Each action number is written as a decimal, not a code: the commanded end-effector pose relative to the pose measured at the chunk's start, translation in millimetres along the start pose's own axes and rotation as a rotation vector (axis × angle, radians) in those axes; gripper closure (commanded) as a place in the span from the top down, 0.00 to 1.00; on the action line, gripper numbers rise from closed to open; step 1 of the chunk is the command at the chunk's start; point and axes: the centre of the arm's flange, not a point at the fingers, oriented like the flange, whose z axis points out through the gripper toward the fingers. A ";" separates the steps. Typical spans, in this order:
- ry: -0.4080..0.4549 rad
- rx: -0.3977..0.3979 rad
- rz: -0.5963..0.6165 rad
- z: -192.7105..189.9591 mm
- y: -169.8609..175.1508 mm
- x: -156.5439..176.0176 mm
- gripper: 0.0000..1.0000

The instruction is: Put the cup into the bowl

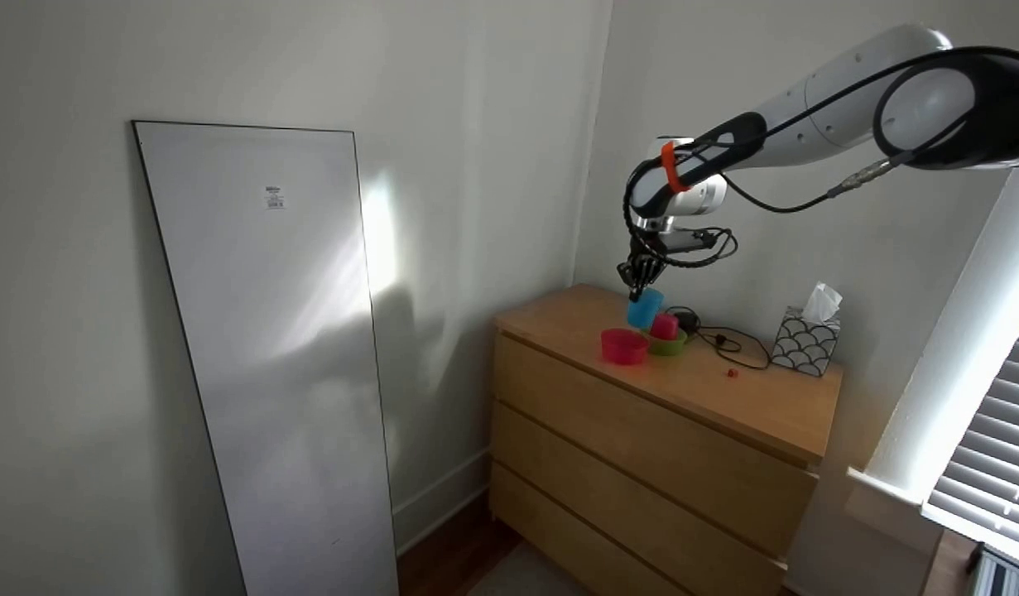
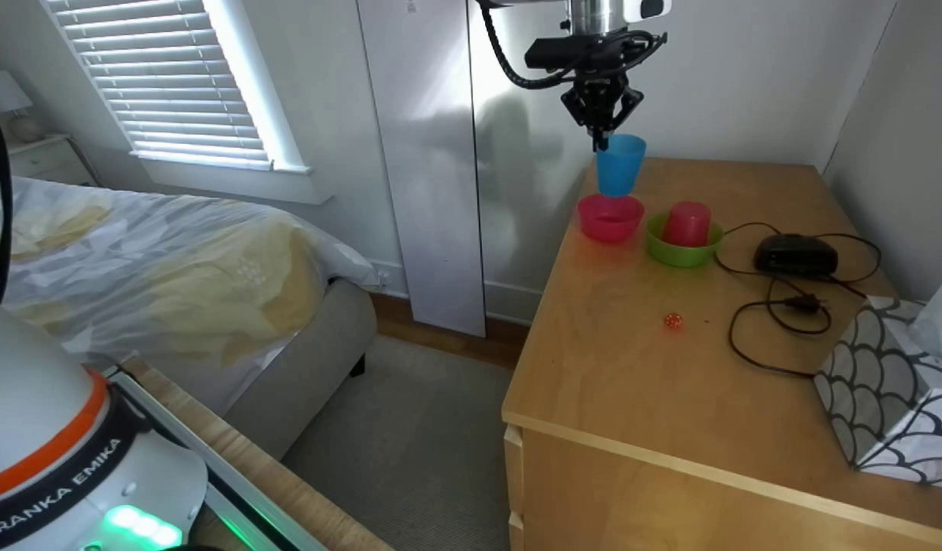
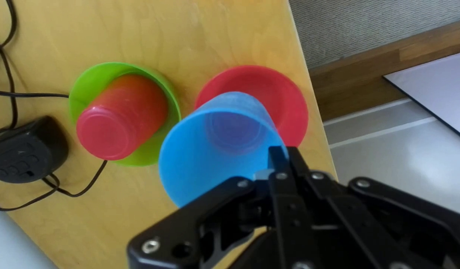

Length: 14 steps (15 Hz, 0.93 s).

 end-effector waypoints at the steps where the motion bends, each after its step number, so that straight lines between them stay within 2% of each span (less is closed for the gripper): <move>1: -0.018 -0.010 -0.078 29.6 -9.3 21.8 0.01; 7: -0.041 -0.054 -0.139 72.5 -14.4 40.2 0.01; 13: -0.074 -0.055 -0.169 97.0 -25.2 39.5 0.01; 14: -0.075 -0.051 -0.171 96.9 -27.6 39.5 0.10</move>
